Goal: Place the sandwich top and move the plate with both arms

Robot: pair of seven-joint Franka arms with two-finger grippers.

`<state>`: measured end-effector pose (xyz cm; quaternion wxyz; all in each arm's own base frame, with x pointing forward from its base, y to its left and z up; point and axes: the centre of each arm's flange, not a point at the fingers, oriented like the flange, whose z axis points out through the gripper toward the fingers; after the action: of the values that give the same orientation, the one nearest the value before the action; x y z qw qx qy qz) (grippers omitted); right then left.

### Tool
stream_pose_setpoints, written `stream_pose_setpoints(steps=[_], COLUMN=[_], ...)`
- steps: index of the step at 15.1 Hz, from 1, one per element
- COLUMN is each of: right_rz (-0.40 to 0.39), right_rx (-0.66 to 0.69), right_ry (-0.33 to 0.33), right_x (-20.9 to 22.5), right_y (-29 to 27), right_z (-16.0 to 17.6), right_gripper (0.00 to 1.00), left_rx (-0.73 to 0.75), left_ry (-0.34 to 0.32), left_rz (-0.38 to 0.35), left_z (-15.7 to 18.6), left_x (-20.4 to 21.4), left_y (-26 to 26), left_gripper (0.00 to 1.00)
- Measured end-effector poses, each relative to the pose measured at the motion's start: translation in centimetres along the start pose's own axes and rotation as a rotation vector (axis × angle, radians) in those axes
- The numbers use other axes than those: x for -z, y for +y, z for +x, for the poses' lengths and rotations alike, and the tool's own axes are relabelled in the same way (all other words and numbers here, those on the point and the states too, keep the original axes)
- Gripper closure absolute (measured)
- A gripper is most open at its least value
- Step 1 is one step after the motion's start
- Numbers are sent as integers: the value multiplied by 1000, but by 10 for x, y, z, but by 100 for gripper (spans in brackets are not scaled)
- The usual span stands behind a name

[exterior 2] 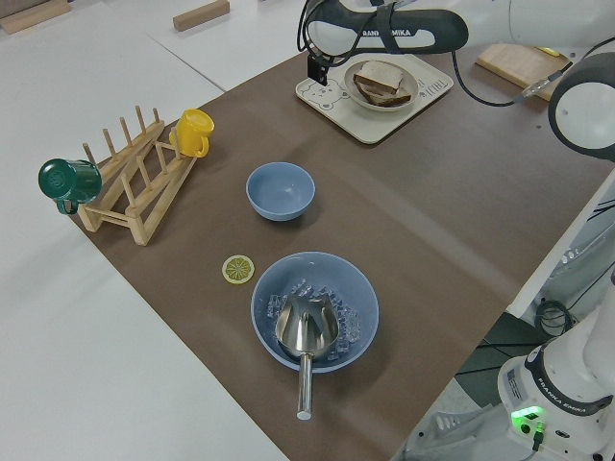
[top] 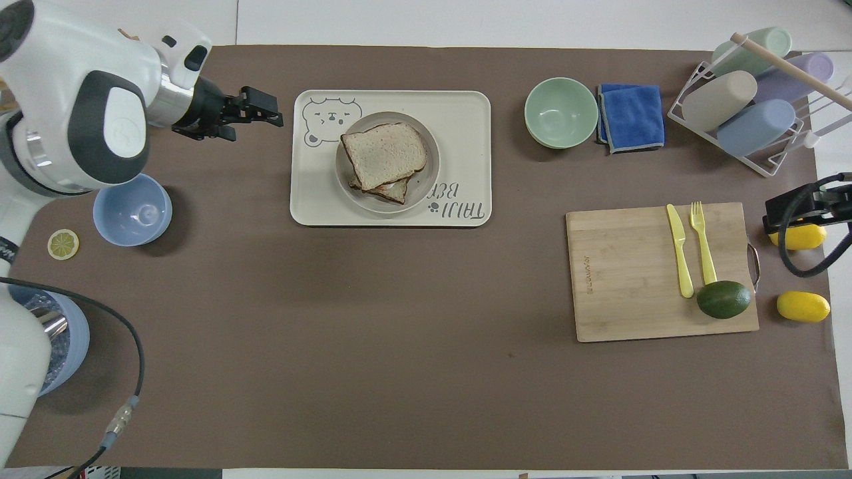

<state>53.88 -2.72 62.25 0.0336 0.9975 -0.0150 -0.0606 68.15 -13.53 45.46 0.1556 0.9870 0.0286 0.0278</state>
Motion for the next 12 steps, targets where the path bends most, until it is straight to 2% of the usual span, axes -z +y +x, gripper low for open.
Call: stream_pose_setpoints(steps=[2,6,9,12], right_rz=[0,0,0,0], right_rx=[1,3,3,3], right_ry=[0,0,0,0], right_x=[0,0,0,0], right_y=[-1,-2,-2,-2], right_z=[0,0,0,0], right_gripper=[0,0,0,0], left_rx=[-36,-68,-51,-28], left_ry=[16,11,-51,-120], left_rz=[99,194,237,255], left_z=[-14,-50,-78,-106], left_x=[57,131,168,186], left_y=[-9,-8,-19,-31], left_gripper=[0,0,0,0])
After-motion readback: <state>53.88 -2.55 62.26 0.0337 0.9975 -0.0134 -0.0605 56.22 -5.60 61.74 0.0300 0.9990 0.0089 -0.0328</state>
